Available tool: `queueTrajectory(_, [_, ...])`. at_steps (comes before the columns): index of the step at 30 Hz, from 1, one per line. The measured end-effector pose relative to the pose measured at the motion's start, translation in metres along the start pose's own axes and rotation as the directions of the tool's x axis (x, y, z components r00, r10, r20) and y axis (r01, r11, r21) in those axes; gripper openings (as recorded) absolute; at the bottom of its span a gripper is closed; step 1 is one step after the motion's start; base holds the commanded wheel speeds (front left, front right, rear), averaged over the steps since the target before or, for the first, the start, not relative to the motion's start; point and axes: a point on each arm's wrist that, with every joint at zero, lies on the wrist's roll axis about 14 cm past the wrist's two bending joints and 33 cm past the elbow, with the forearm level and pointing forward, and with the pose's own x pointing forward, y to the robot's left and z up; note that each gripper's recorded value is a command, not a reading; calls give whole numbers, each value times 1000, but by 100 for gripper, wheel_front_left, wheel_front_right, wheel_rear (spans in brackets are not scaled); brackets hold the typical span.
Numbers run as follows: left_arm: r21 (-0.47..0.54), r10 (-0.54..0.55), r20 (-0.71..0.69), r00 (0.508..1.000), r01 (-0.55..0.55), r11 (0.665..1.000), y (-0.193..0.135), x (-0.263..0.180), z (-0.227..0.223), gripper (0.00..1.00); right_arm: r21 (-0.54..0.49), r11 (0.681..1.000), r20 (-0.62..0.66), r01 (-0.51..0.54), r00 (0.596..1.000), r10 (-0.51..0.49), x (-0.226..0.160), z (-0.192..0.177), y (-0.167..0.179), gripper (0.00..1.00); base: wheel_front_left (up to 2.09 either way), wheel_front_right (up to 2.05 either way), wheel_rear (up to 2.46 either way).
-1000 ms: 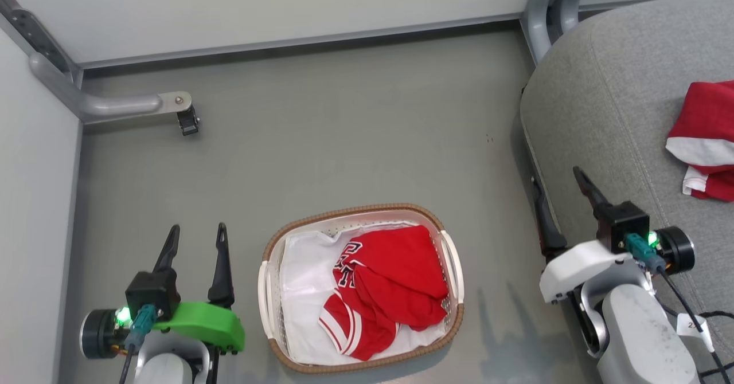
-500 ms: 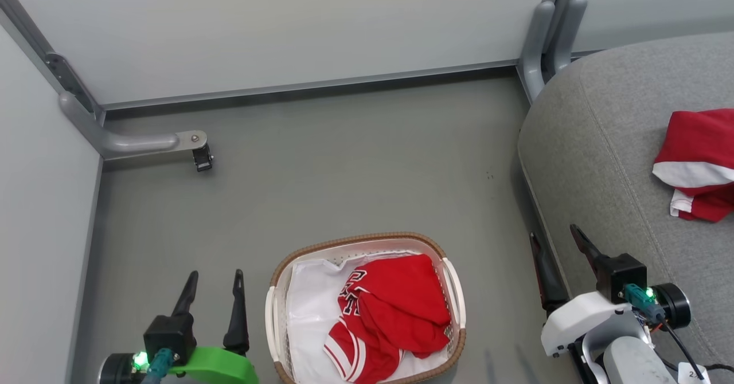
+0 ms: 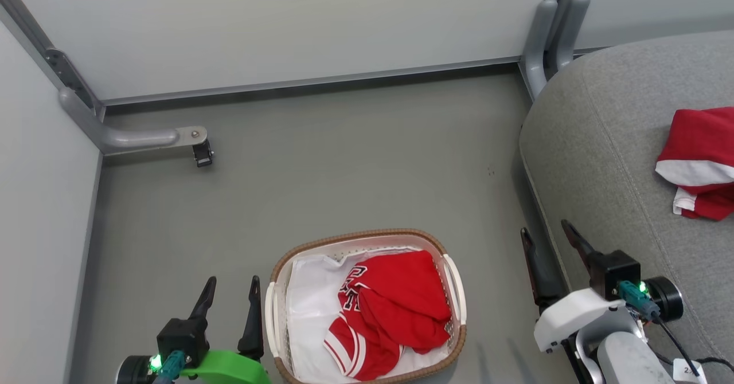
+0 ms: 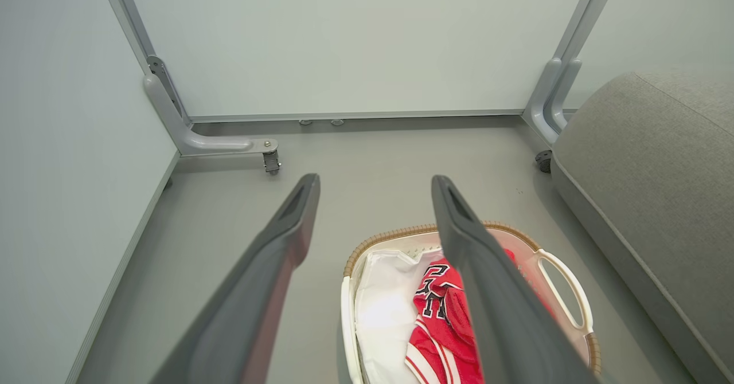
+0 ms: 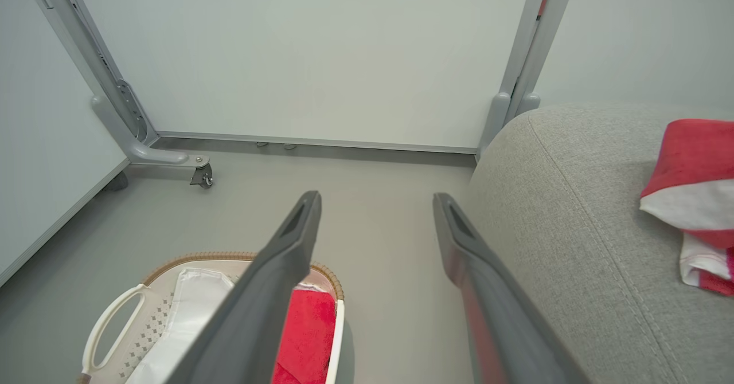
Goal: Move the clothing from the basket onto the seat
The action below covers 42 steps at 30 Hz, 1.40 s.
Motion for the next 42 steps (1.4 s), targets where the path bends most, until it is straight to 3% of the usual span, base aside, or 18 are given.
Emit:
queueTrajectory(7, [-64, -75, -82, 994, 70, 995, -19, 23, -24, 100, -17, 1000, 33, -19, 999, 20, 27, 9, 1, 100, 0, 0, 0])
queueTrajectory(17, [-106, -232, -261, 937, 212, 972, -56, 70, -81, 100, -38, 999, 69, -31, 997, 34, 70, 12, -5, 100, 0, 0, 0])
queueTrajectory(26, [-176, -337, -454, 825, 288, 941, -83, 99, -156, 100, -40, 998, 36, -45, 998, 46, 102, -18, -12, 100, 0, 0, 0])
queueTrajectory(42, [-268, -371, -663, 650, 256, 929, -92, 115, -257, 100, -38, 998, -84, -40, 996, 37, 115, -87, -26, 100, 0, 0, 0])
